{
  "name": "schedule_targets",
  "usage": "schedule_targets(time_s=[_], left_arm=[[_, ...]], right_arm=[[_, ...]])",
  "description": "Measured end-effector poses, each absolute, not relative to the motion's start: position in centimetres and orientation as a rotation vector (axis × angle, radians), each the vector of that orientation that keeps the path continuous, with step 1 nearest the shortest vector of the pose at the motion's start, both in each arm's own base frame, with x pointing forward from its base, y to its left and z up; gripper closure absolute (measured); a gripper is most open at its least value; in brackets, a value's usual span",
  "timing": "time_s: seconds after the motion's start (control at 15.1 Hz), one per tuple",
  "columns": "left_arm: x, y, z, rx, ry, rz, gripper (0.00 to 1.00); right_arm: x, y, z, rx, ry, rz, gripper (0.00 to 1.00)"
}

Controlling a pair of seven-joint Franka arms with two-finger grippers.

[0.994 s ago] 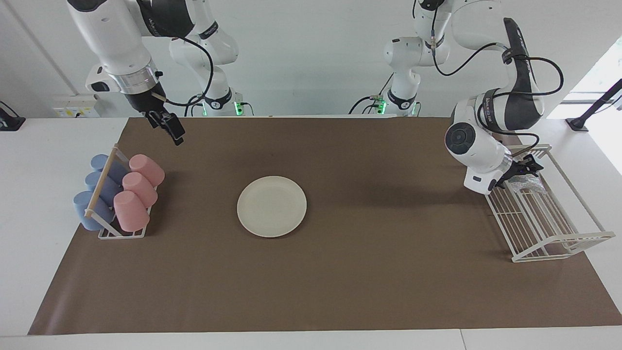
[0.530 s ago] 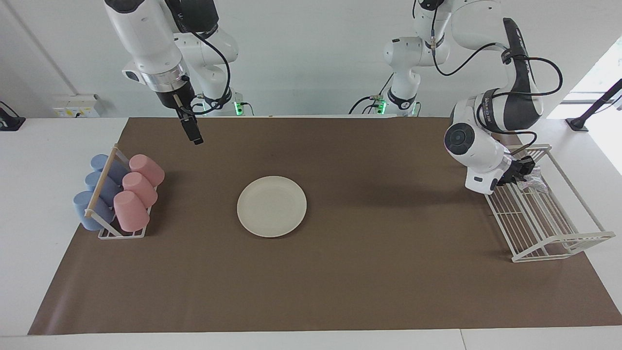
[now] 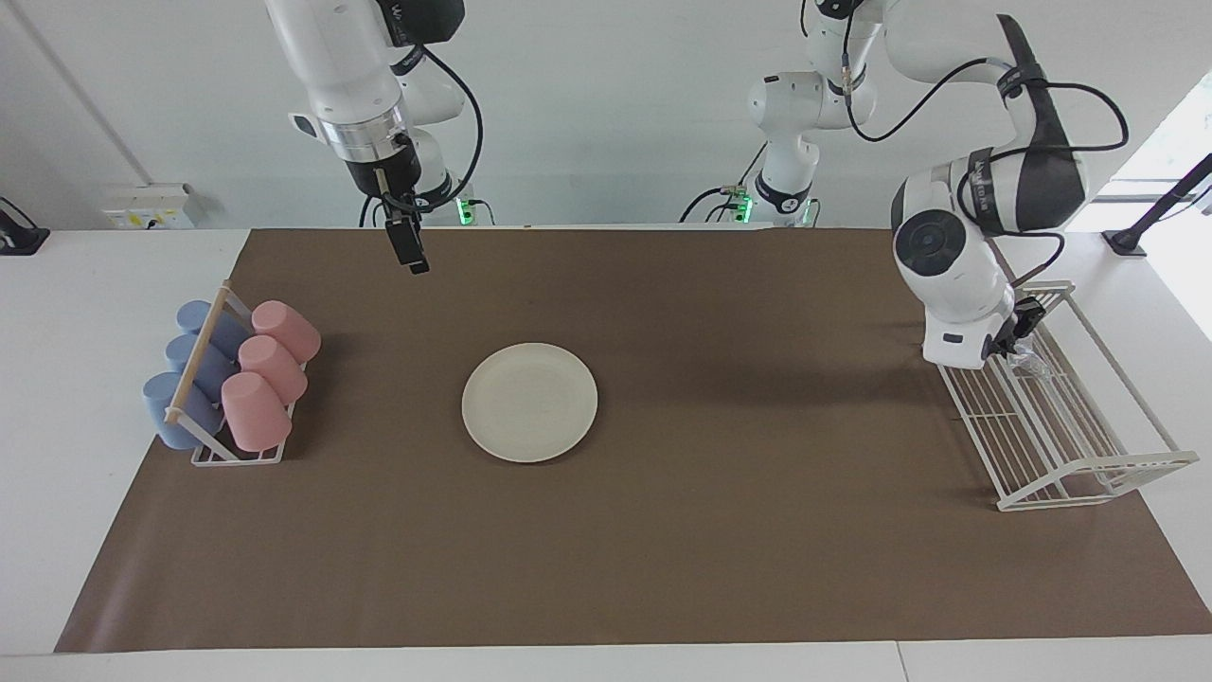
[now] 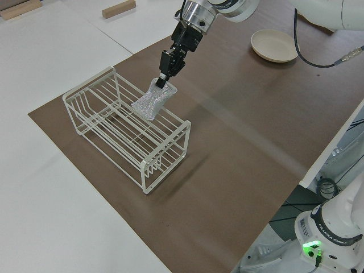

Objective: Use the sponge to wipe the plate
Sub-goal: 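Grasp the sponge with the left gripper while the right gripper reaches the plate, then lift the plate with the right gripper while the left gripper brings the sponge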

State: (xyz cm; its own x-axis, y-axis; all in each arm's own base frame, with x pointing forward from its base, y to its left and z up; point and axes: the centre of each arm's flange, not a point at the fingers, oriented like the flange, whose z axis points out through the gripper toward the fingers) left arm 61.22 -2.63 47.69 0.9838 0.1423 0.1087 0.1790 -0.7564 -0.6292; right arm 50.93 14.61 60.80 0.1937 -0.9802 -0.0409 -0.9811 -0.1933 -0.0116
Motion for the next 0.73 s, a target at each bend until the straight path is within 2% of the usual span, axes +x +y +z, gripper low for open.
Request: schedule_targets(time_s=[0.13,0.27,0.73], left_arm=[[61.3,-3.7,52.4,-2.566,-0.343,-0.085,0.96],[61.0,-5.1,55.2,-2.708,-0.412,-0.084,0.96],[59.4,-8.8,58.2,-3.306,-0.587,0.140,0.96]], right_arm=[[50.7,16.5,61.0,-2.346,2.008,0.021,0.00],[50.4,17.4,60.9,-2.346,2.007,0.022,0.00],[49.9,19.9,60.8,-2.289,2.051,0.024,0.00]])
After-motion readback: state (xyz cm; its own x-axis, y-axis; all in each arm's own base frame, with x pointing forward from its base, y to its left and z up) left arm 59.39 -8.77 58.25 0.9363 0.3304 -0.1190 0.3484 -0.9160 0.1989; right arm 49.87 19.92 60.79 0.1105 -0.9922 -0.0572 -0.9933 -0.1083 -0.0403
